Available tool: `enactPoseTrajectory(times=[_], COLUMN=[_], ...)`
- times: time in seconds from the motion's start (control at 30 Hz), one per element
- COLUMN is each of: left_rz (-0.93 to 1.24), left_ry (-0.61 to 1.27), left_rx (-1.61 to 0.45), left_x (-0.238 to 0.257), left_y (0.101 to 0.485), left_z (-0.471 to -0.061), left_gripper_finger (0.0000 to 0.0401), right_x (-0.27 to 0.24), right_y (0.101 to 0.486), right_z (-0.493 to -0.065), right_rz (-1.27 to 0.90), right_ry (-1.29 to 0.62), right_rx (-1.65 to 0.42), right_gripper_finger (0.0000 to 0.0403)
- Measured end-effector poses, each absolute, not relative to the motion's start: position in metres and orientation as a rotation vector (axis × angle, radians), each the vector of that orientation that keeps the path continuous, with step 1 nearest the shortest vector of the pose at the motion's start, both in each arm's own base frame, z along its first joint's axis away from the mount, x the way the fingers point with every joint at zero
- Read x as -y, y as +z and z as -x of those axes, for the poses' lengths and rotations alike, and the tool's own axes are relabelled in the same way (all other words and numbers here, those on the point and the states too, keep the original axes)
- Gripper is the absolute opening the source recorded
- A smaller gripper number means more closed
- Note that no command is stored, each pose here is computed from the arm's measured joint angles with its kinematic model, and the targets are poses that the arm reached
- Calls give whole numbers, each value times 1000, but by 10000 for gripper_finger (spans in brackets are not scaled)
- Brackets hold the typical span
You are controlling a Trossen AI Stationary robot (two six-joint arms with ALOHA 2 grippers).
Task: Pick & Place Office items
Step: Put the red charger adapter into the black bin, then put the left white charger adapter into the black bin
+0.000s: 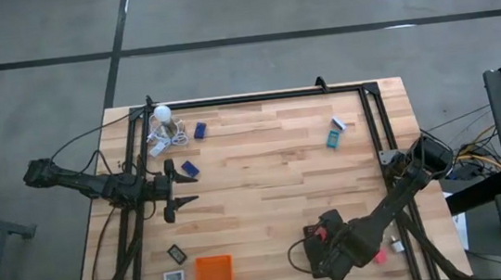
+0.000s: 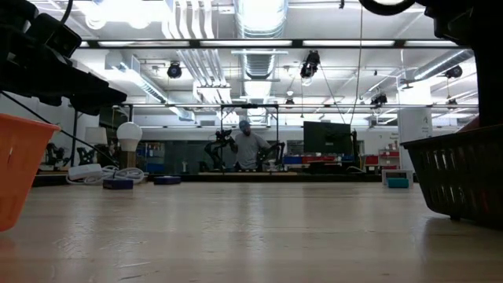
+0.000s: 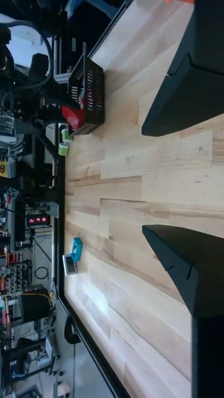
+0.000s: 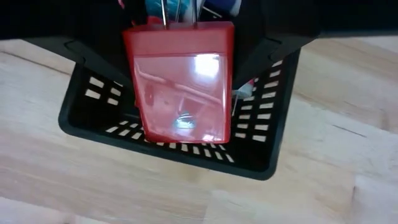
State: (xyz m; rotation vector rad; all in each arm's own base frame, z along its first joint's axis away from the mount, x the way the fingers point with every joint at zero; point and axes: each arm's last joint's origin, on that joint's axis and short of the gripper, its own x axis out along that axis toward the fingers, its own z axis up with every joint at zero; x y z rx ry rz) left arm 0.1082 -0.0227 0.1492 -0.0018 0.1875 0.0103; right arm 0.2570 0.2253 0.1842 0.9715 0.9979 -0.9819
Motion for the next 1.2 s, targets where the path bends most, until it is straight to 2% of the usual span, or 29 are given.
enactPoseTrajectory(times=[0.4,0.83,1.2], left_rz=[2,2,2], left_ry=[10,10,10], left_rx=[-187,-187,-187], left_x=[23,23,23], left_y=[149,149,149], left_z=[-108,-108,-108], left_gripper_finger=[252,253,253], right_x=[-225,-226,-225], right_y=[184,187,218], right_z=[-259,-260,-260], right_rz=[-989,-990,-875], right_ry=[-973,-968,-974], right_rx=[-992,-993,-1000], right_gripper_finger=[272,274,258])
